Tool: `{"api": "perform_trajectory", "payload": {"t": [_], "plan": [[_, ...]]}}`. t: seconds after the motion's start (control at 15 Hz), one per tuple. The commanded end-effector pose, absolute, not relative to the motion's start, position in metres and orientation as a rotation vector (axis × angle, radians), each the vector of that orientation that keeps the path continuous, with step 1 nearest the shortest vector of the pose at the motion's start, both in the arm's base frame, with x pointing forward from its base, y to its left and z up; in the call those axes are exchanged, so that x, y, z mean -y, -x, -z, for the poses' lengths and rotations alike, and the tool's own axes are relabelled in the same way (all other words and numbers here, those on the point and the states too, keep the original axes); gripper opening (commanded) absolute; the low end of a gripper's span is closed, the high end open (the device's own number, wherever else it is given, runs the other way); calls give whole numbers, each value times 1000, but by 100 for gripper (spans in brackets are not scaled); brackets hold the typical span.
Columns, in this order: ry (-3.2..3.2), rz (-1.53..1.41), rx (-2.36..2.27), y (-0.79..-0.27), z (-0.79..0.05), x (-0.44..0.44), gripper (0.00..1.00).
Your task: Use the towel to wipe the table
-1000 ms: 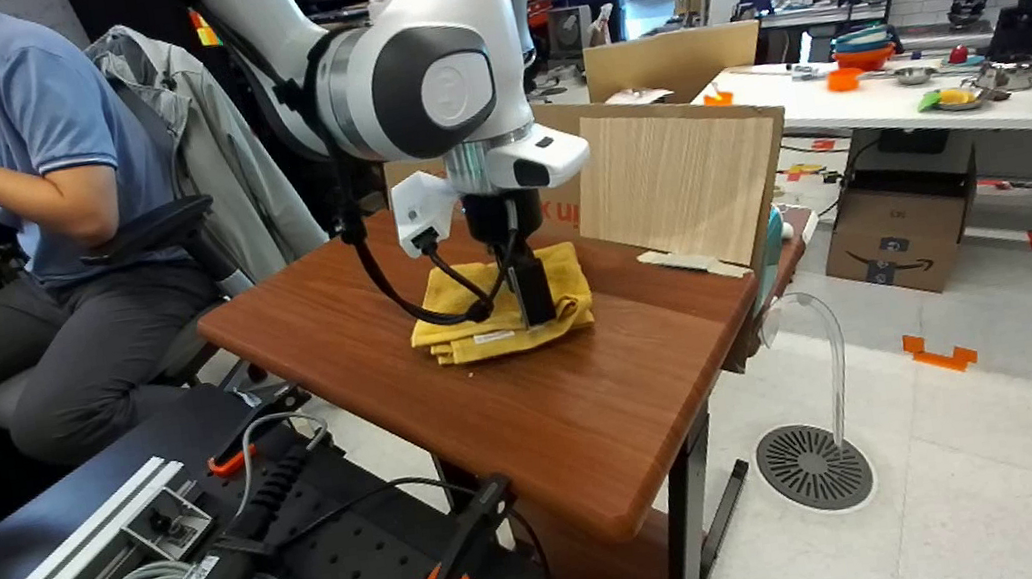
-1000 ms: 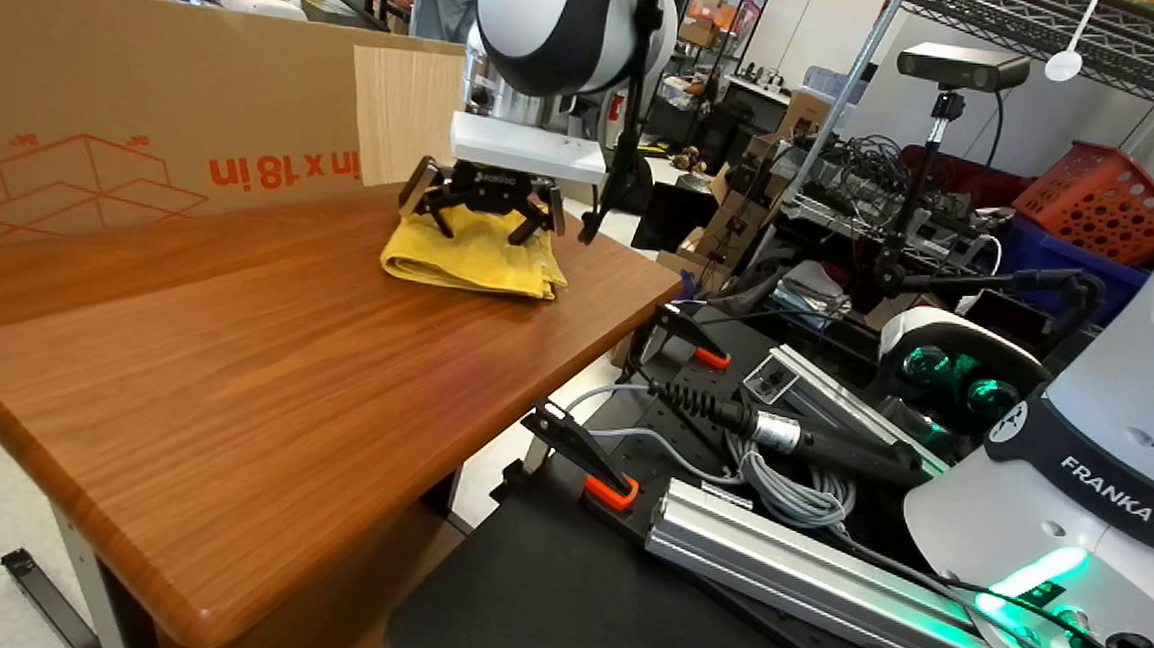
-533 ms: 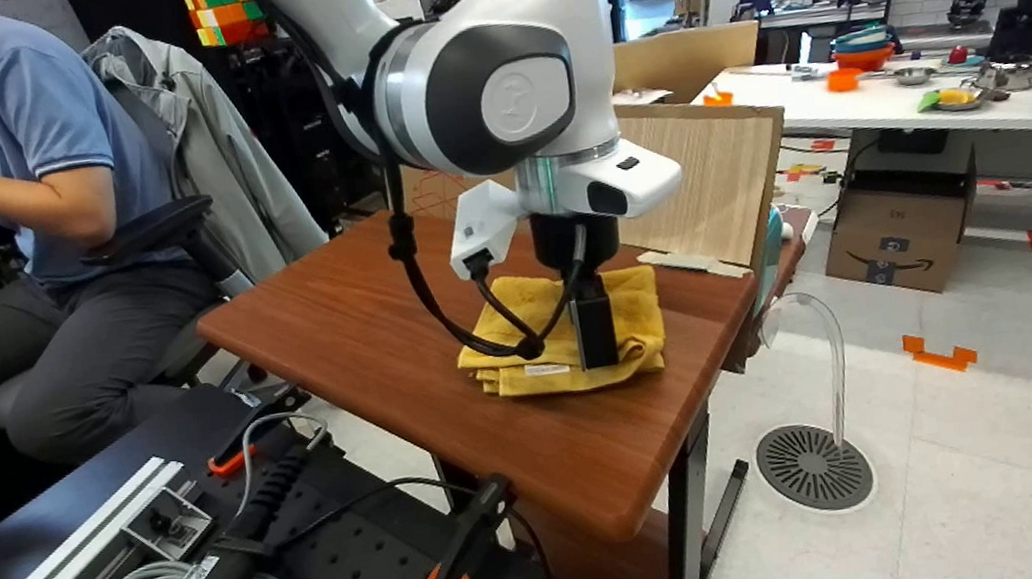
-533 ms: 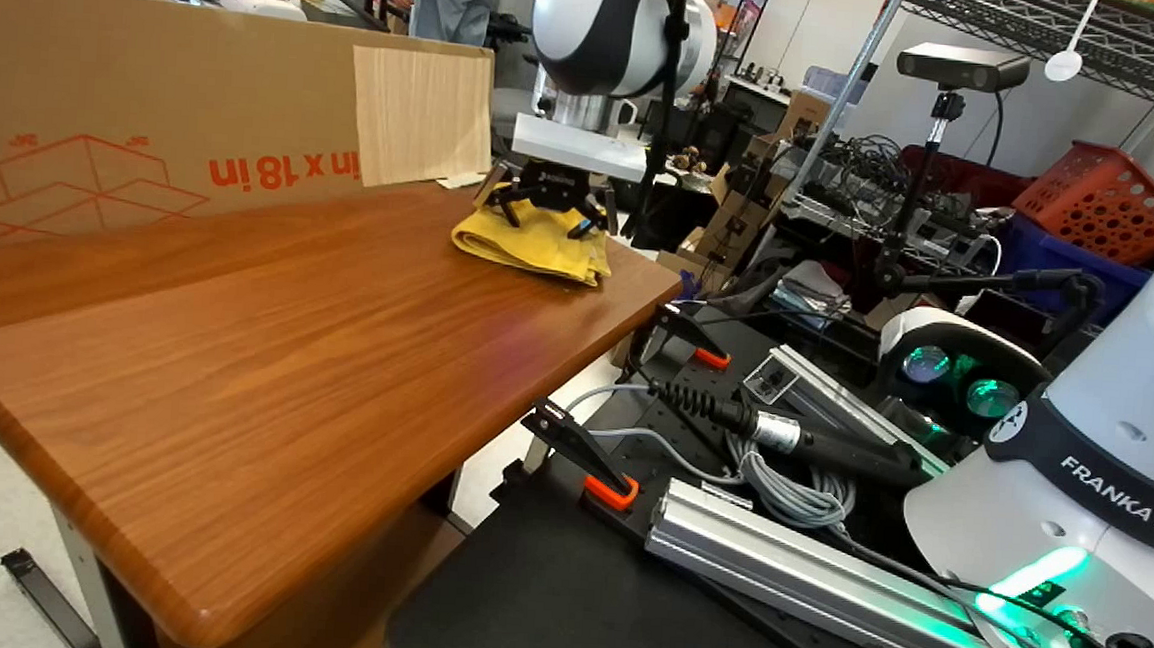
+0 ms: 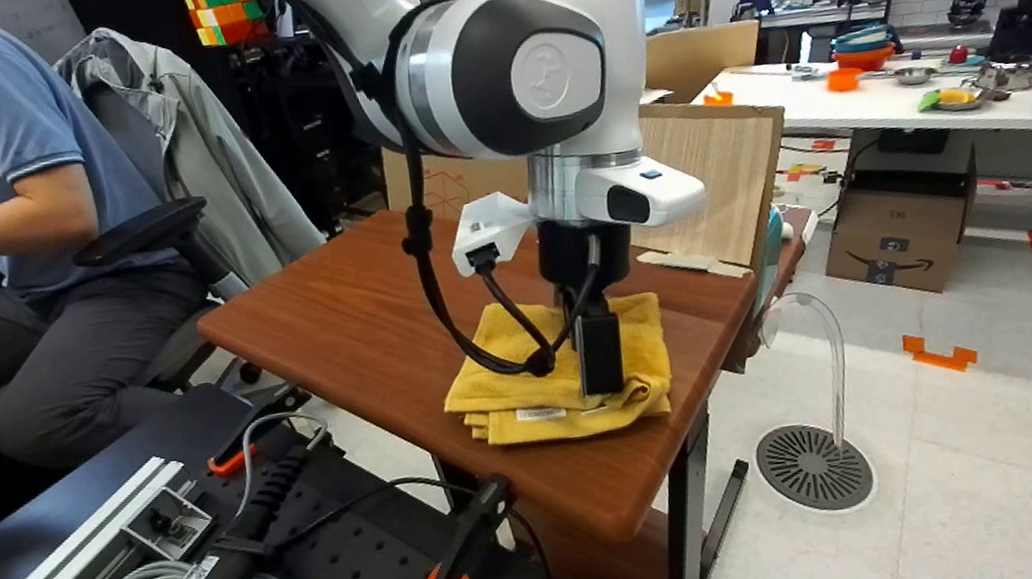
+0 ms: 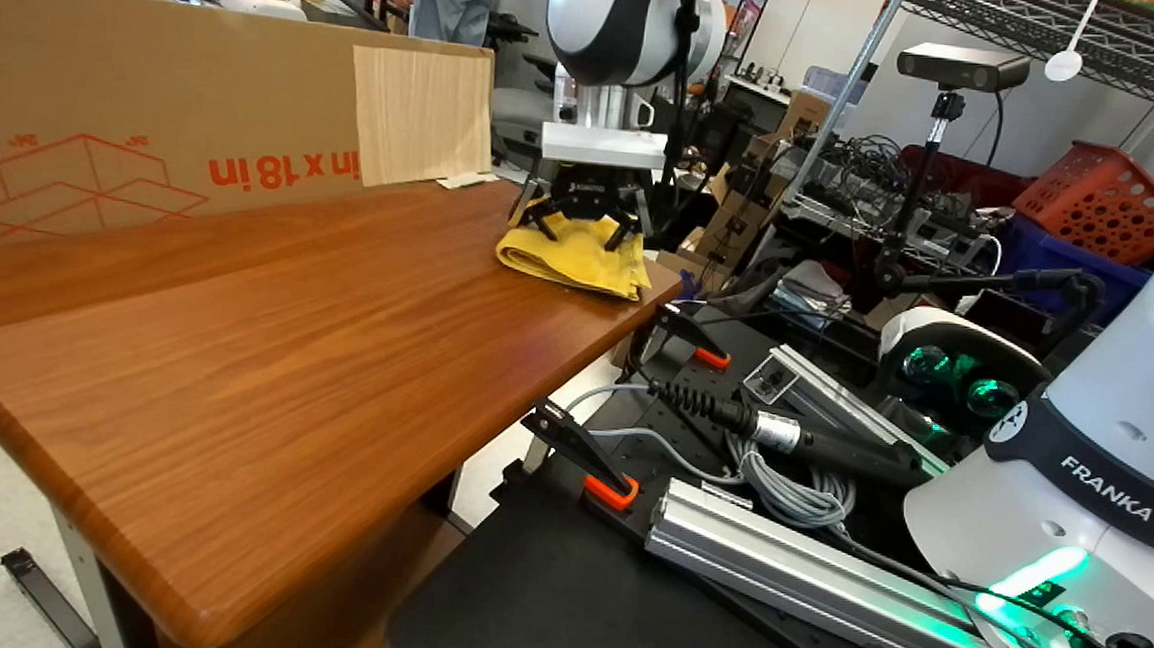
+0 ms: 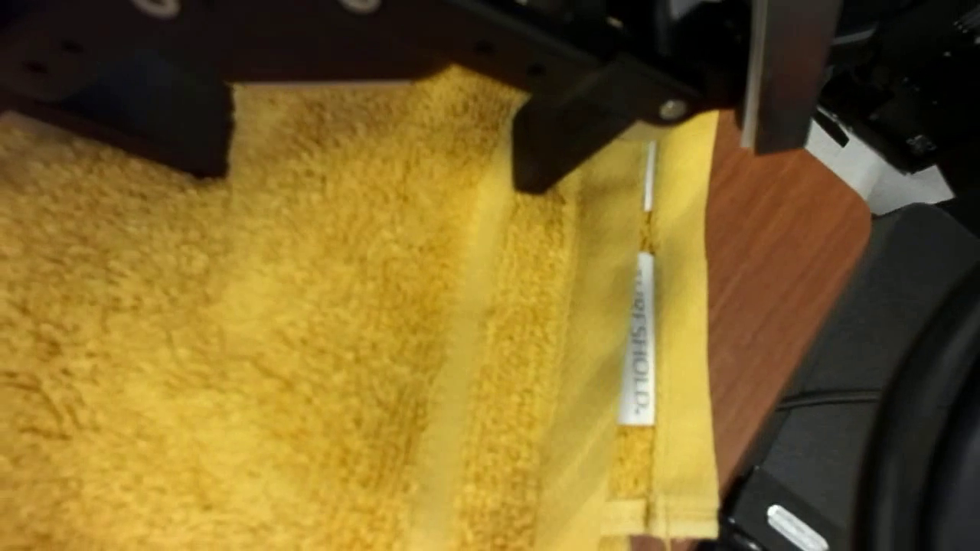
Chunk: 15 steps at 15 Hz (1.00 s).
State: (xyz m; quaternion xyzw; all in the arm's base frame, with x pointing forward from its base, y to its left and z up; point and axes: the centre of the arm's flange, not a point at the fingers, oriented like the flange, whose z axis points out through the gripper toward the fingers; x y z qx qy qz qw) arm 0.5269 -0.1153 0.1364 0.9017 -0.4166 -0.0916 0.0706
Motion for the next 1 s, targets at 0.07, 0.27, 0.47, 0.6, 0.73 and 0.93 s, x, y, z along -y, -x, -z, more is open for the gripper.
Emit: {"api": "perform_trajectory", "payload": {"t": [0.07, 0.27, 0.47, 0.6, 0.73, 0.93], "plan": [[-2653, 370, 984, -512, -97, 52, 100], [-2631, 319, 794, -505, -90, 12, 100], [-2605, 259, 601, -490, -87, -24, 100], [-2599, 202, 459, -484, -89, -51, 100], [-2602, 148, 309, -480, -97, -86, 100], [-2624, 92, 166, -477, -101, -137, 100]]}}
